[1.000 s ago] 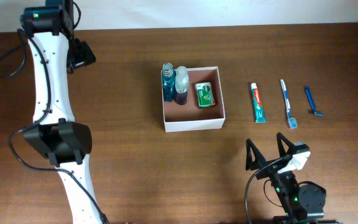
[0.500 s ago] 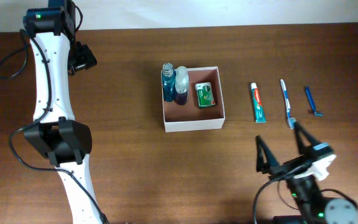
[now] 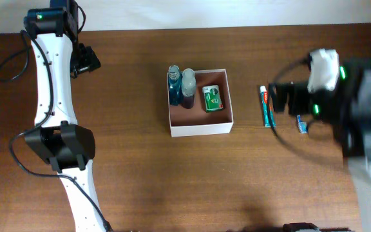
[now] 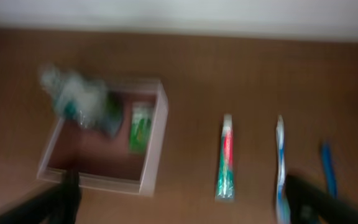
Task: Pack container
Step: 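Move the right gripper over the Colgate toothpaste tube and lower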
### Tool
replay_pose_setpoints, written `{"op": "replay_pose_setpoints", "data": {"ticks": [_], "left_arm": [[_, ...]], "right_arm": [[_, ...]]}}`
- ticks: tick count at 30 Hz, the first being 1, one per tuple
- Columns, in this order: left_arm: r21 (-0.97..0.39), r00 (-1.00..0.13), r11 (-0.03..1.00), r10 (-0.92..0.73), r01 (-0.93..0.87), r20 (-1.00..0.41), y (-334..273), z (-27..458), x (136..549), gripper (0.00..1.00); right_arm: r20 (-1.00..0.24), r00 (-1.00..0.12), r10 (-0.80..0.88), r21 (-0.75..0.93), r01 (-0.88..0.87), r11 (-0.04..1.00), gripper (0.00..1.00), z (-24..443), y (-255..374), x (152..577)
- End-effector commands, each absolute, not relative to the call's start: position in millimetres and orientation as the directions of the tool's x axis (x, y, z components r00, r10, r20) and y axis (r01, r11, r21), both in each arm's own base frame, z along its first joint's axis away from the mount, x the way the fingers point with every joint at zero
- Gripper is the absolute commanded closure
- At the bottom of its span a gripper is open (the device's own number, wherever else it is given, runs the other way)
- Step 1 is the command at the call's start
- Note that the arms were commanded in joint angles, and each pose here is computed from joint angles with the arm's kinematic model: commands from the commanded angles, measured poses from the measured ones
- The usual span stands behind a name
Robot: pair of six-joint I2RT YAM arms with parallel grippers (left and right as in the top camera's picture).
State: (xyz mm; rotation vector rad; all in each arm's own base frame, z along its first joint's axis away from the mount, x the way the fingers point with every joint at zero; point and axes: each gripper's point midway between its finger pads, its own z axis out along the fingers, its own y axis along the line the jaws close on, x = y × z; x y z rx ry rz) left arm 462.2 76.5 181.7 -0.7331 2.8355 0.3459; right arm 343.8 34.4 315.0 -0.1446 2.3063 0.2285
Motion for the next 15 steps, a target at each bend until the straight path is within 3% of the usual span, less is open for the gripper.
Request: {"op": "replay_pose_setpoints", "data": {"ticks": [1,5,15], "left_arm": [[0.166,-0.855,0.852,-0.446,-0.496,-0.265,78,195,459,0.01],[0.166,-0.855,0.852,-0.446,-0.496,-0.265,78,195,459,0.01],[0.167,-0.855,0.852,-0.446,-0.496,-0.265,78,195,459,0.01]], "right_arm": [[-0.618,-0.784,-0.060,0.082,-0.140,0.987,0.02,298,22,376],[-0.483,-0.874,-0.058,0.090,-0.116,0.989,0.02,259,19,400],[-0.273,-0.960,-0.057,0.084,-0.083,0.993,0.02,156,12,435]]}}
